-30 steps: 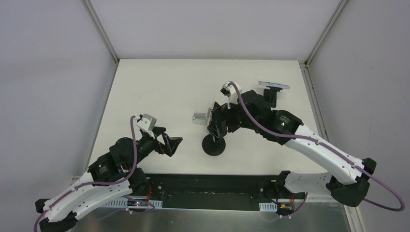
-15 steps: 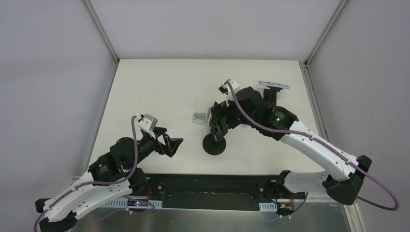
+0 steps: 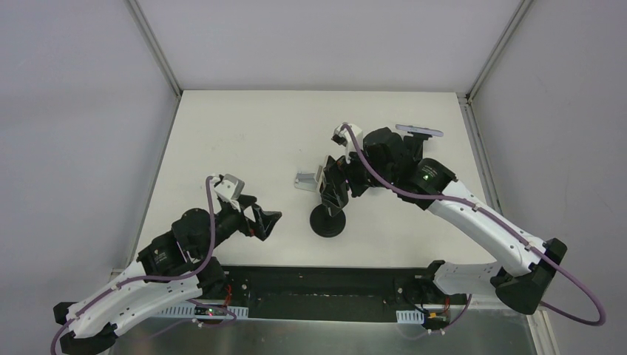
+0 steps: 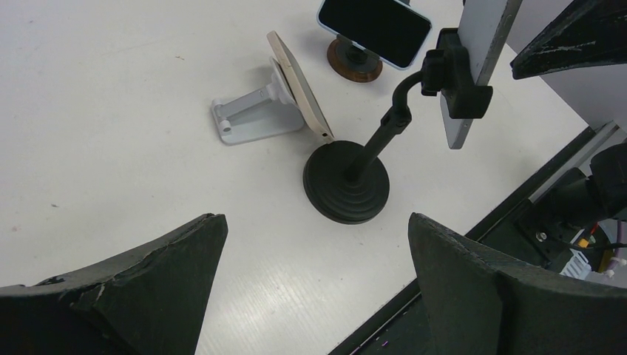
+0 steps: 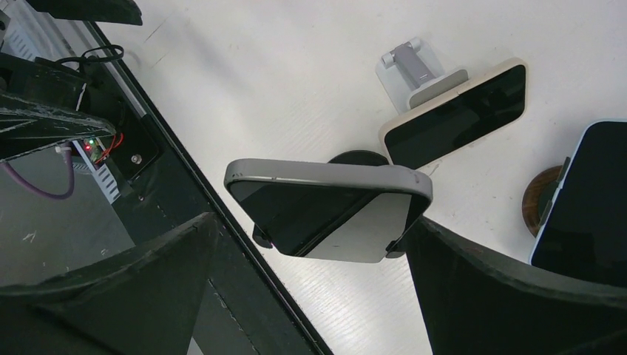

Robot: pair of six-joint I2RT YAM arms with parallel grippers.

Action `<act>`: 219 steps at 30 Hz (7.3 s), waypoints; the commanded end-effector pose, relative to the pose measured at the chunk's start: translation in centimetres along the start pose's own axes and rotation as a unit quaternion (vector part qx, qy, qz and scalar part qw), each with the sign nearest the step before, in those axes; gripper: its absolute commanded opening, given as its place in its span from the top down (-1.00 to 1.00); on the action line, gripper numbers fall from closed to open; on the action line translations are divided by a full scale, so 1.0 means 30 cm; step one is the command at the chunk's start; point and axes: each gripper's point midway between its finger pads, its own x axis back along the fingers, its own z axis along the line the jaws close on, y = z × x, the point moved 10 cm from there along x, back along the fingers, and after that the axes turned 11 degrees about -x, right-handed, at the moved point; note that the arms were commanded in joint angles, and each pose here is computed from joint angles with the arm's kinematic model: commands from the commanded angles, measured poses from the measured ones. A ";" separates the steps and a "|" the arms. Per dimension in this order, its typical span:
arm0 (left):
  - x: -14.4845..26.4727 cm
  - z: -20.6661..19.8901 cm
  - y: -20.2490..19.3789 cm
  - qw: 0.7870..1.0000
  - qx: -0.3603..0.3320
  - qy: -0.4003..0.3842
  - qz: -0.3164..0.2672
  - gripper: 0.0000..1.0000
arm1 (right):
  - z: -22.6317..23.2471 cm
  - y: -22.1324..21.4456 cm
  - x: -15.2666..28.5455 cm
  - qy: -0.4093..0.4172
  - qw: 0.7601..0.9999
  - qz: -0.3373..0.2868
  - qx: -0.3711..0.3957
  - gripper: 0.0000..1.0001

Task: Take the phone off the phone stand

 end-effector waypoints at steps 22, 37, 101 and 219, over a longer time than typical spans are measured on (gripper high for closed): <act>-0.007 -0.023 0.068 1.000 0.008 -0.021 -0.011 -0.98 | -0.032 0.050 -0.075 0.027 0.999 -0.027 -0.007 -0.98; -0.089 -0.069 0.101 0.997 -0.014 -0.066 -0.037 -0.98 | -0.041 0.039 -0.074 0.015 0.997 -0.072 -0.026 -0.87; -0.465 -0.235 0.012 0.942 -0.035 -0.302 -0.143 -0.76 | 0.028 0.007 -0.045 0.079 0.992 -0.075 -0.061 0.90; -0.373 -0.228 0.014 0.916 -0.023 -0.375 -0.142 -0.08 | -0.057 -0.113 -0.135 0.020 0.983 -0.180 0.014 1.00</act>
